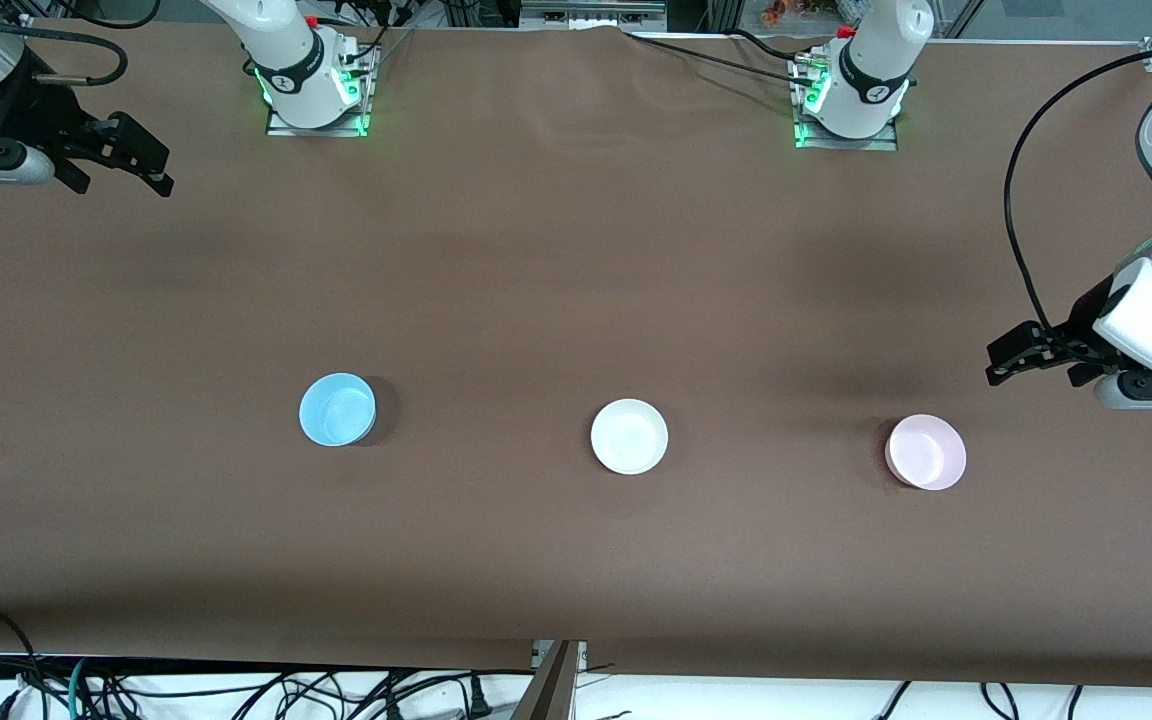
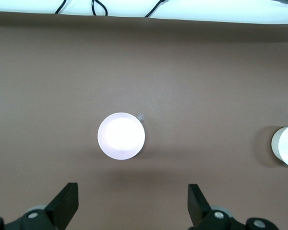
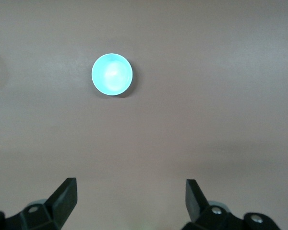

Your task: Stack pink and blue bowls on white bowl

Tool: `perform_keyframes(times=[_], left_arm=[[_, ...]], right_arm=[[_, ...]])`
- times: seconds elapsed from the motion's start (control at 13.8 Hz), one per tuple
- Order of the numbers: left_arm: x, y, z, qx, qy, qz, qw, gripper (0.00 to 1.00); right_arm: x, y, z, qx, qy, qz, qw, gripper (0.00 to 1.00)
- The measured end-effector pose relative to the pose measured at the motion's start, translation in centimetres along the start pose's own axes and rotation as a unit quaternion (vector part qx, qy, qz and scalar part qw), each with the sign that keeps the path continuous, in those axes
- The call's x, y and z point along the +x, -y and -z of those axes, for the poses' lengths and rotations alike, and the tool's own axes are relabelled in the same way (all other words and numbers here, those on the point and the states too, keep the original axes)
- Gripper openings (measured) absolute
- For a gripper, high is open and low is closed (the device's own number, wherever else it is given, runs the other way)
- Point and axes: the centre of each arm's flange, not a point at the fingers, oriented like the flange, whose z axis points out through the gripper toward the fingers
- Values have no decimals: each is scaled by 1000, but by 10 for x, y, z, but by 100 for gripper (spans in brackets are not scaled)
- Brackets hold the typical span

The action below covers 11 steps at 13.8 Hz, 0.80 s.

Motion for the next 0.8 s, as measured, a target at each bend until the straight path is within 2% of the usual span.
perform_keyframes(times=[0.8], left_arm=[[1,0,1,0,-1,0,1000,100]], right_arm=[[7,1,3,1,-5,2,1000,100]])
